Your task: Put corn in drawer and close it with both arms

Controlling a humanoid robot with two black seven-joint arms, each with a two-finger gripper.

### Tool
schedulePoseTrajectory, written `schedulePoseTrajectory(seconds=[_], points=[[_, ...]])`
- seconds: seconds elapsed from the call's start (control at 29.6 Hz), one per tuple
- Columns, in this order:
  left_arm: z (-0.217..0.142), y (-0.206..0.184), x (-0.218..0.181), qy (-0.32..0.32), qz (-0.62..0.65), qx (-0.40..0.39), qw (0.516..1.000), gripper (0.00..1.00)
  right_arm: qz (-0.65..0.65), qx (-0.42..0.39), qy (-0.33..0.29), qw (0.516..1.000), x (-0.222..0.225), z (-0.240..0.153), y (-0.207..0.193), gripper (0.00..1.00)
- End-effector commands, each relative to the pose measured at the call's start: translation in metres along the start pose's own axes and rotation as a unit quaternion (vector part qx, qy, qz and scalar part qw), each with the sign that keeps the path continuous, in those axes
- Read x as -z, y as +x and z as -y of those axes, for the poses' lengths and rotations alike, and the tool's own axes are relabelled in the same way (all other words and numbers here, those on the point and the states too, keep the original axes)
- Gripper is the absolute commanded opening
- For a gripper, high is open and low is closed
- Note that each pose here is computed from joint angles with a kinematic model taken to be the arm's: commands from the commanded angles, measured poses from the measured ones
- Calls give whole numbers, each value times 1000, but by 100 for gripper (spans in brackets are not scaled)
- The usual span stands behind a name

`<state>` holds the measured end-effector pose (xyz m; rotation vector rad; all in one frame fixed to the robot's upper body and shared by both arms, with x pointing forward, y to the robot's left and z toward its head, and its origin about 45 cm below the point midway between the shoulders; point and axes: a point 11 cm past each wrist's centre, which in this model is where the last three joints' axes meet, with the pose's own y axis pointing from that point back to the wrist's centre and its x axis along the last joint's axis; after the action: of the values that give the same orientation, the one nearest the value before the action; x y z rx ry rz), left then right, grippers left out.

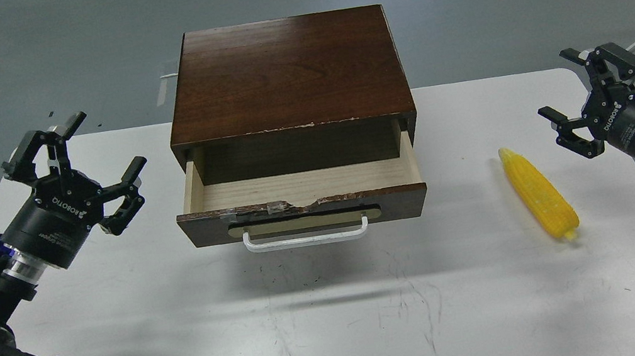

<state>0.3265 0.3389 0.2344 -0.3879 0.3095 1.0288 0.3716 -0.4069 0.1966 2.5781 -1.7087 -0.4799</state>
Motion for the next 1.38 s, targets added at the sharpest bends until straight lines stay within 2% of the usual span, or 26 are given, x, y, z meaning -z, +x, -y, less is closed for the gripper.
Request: schedulePoseTrajectory(seconds=[0.0, 0.34, 0.44, 0.61, 0.74, 0.84, 1.08, 1.35], points=[[0, 0, 0, 1, 0, 1, 1000, 100, 2, 0, -1, 1000, -2, -1, 0, 100], [-1, 0, 1, 1, -1, -1, 1000, 100, -13, 7, -11, 1000, -2, -2, -1, 100], [-1, 0, 0, -2, -4, -1, 1000, 100, -61, 20, -26, 998, 7, -7, 2, 100], [0, -1, -3, -8, -4, 1, 1000, 100, -210, 53, -60, 974, 44, -12, 9, 100], [1, -2, -3, -9, -3, 3, 1000, 100, -334, 95, -123, 930, 44, -15, 9, 100], [1, -2, -3, -10, -4, 2, 1000, 100, -451, 124, -180, 865, 28, -20, 12, 100], [1, -2, -5, -10, -2, 3, 1000, 100, -563, 166, -255, 768, -11, -36, 23, 100], [1, -2, -5, -9, -2, 3, 1000, 100, -575, 208, -293, 735, -37, -31, 17, 100]])
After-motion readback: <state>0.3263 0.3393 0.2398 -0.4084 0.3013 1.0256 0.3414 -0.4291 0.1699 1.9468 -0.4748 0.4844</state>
